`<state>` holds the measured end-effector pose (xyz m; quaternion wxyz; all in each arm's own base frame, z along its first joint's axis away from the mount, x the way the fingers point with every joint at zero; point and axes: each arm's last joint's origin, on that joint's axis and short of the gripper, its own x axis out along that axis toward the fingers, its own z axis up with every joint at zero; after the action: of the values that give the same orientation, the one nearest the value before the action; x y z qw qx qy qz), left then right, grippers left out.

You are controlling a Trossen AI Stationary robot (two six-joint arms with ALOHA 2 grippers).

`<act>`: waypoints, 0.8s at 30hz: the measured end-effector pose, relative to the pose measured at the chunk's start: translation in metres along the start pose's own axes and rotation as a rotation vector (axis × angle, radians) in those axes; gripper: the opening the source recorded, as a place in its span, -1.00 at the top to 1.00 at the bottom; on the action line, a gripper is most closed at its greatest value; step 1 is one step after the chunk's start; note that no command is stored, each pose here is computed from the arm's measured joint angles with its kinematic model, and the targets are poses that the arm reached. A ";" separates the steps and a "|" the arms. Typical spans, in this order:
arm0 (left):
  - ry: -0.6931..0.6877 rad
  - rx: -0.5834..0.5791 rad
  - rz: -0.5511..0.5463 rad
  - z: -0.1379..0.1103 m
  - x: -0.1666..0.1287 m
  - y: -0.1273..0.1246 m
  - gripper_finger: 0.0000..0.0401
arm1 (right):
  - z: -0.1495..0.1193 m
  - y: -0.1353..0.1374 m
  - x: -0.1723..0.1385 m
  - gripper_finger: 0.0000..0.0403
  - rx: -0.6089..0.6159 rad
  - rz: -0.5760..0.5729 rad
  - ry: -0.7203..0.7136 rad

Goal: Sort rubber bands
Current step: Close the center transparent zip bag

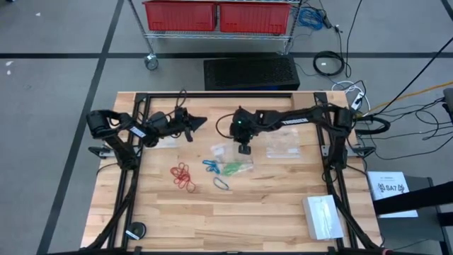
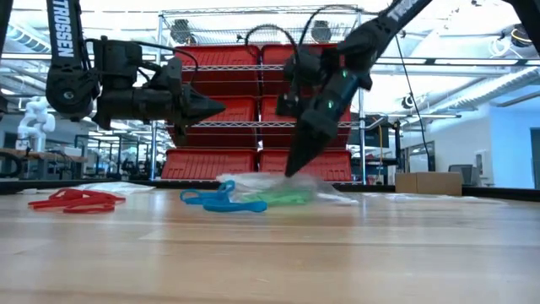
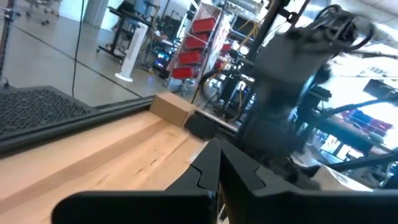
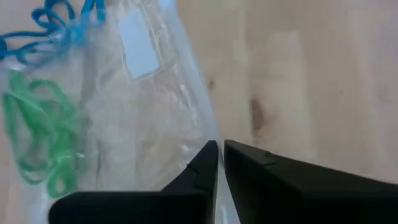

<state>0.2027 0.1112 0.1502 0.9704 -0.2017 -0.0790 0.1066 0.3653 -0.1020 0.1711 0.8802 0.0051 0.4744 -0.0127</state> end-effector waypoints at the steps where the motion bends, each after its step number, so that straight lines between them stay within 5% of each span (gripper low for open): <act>1: -0.003 0.002 0.000 0.001 0.001 0.000 0.93 | 0.006 0.001 -0.008 0.90 -0.017 -0.030 -0.003; 11: 0.000 0.012 -0.119 0.009 0.012 -0.004 0.87 | 0.033 0.018 -0.085 0.99 -0.097 -0.250 -0.081; 24: 0.019 -0.037 -0.155 0.015 0.023 -0.005 0.12 | 0.036 0.030 -0.133 1.00 -0.098 -0.351 -0.171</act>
<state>0.2230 0.1182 0.1680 0.9726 -0.2138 -0.0870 0.0278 0.3230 -0.0706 0.3014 0.9008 -0.1216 0.3914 -0.1433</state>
